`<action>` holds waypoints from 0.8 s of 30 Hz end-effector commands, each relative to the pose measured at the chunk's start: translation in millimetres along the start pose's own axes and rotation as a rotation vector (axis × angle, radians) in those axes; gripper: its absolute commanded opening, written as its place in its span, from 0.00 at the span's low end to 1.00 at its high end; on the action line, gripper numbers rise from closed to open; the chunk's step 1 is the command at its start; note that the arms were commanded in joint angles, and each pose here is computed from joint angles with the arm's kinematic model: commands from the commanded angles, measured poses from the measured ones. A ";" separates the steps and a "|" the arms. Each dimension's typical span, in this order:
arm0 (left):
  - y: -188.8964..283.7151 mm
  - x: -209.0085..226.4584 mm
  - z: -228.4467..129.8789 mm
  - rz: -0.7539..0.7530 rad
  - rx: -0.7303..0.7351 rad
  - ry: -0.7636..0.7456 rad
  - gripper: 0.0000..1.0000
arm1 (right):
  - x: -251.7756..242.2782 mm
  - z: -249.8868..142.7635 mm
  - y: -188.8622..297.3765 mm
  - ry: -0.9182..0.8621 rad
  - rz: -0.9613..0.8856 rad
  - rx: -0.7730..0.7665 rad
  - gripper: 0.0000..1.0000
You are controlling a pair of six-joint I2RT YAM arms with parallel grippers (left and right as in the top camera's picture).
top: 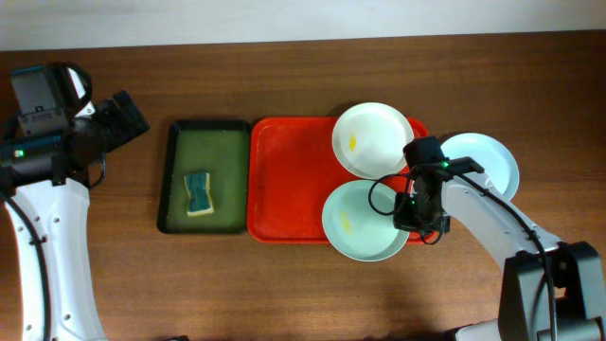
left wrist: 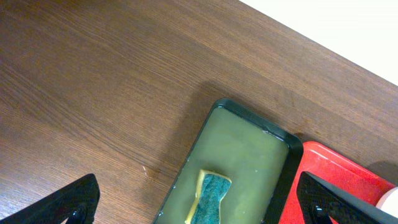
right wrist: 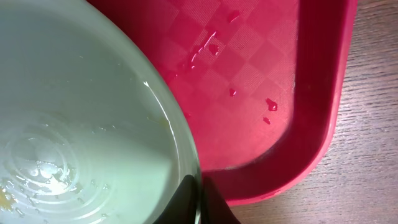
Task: Clean dirty plates on tray and stack at the side
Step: 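Grasp the pale green plate rim with the right gripper, then drag the pale green plate toward the tray center with the right gripper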
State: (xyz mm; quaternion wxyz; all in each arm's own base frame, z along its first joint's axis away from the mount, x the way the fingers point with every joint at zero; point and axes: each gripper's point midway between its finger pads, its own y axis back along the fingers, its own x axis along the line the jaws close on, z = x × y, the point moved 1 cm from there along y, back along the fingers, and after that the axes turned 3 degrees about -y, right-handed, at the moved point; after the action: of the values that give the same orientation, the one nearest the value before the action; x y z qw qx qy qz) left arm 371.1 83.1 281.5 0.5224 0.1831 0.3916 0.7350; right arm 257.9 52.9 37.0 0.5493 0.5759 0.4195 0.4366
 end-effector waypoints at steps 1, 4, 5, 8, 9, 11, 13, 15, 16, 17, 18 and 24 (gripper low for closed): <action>-0.5 1.0 0.9 -0.001 0.000 0.010 0.99 | -0.8 -2.5 -0.5 0.000 -0.011 -0.004 0.05; -0.5 1.0 0.9 -0.001 0.000 0.010 0.99 | 3.1 -4.3 -0.5 0.000 0.014 0.007 0.04; -0.5 1.1 0.8 -0.001 0.000 0.010 1.00 | 5.7 -5.5 -0.4 0.000 0.030 0.015 0.04; -0.5 1.1 0.8 -0.001 0.000 0.010 0.99 | 16.0 -10.5 0.3 0.000 0.092 0.045 0.04; -0.5 1.1 0.8 -0.001 0.000 0.010 0.99 | 20.3 -12.5 0.9 0.000 0.119 0.058 0.04; -0.5 1.1 0.8 -0.001 0.000 0.010 0.99 | 26.2 -15.1 1.9 0.000 0.156 0.074 0.04; -0.5 1.1 0.8 -0.001 0.000 0.010 0.99 | 31.6 -16.7 3.0 0.001 0.189 0.086 0.04; -0.5 1.1 0.8 -0.001 0.000 0.010 1.00 | 38.2 -17.7 4.4 0.003 0.228 0.096 0.04; -0.5 1.0 0.9 -0.001 0.000 0.010 0.99 | 41.0 -17.8 5.0 0.005 0.244 0.098 0.04; -0.5 1.1 0.8 -0.001 0.000 0.010 0.99 | 43.0 -17.9 5.5 0.006 0.255 0.100 0.04; -0.5 1.1 0.8 -0.001 0.000 0.010 1.00 | 44.3 -17.6 5.8 0.007 0.262 0.099 0.04; -0.5 1.1 0.8 -0.001 0.000 0.010 0.99 | 64.9 -18.3 6.0 0.067 0.288 0.067 0.04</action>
State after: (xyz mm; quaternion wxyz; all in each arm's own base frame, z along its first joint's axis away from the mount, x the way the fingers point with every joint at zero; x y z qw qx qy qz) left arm 371.1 83.1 281.5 0.5224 0.1831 0.3916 0.7350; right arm 261.6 111.7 45.5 0.4544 0.6302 0.3666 0.5118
